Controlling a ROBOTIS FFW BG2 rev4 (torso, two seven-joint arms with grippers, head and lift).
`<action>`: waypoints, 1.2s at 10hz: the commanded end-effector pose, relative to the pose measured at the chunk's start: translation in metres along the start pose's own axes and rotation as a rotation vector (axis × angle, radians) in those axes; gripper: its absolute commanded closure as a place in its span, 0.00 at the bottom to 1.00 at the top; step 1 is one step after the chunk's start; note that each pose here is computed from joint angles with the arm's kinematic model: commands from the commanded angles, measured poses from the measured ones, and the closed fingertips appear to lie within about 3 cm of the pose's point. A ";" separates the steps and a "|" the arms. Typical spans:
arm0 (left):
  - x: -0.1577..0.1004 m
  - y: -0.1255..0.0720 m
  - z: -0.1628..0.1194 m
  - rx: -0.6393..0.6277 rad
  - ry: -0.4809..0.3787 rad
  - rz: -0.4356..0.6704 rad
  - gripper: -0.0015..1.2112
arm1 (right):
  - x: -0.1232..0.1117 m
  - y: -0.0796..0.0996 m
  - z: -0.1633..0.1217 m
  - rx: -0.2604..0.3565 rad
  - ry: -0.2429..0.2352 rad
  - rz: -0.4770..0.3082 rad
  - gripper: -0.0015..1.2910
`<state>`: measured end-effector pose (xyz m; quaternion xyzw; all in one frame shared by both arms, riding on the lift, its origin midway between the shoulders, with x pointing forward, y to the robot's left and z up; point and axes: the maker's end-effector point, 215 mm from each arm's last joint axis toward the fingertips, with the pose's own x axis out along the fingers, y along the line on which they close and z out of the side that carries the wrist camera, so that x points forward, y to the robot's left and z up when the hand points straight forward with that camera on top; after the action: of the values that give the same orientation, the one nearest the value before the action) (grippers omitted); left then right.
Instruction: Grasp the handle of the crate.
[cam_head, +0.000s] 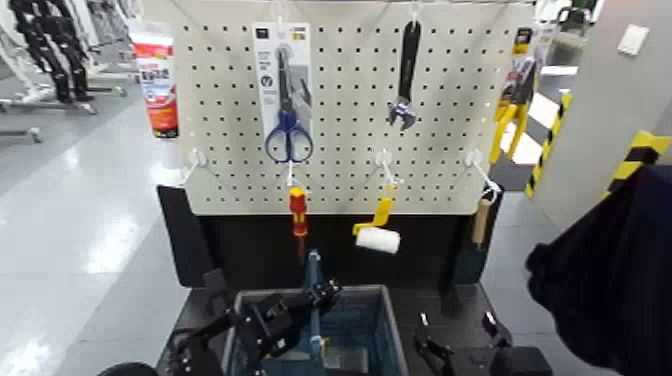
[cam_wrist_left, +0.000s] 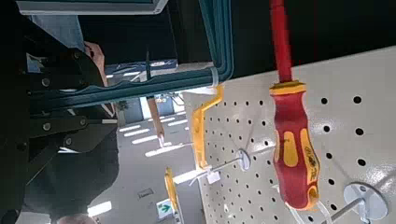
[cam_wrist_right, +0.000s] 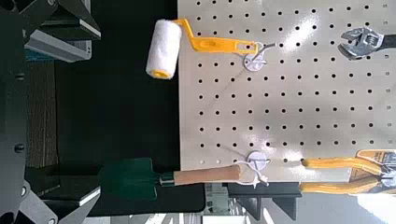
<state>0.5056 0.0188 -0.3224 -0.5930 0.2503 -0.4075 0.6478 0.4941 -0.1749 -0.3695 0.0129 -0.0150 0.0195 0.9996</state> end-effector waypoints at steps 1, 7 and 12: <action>0.003 -0.007 -0.006 -0.003 -0.011 -0.018 0.97 | 0.000 -0.002 -0.001 -0.002 0.001 -0.005 0.11; -0.009 -0.039 -0.019 -0.029 -0.048 -0.039 0.97 | 0.000 -0.004 0.000 -0.002 -0.002 -0.008 0.11; -0.012 -0.075 -0.038 -0.027 -0.020 -0.046 0.97 | -0.001 -0.005 0.001 -0.008 -0.006 -0.011 0.11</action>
<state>0.4522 0.0109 -0.2600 -0.6113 0.2361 -0.4103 0.6342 0.4937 -0.1803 -0.3682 0.0095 -0.0181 0.0136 0.9997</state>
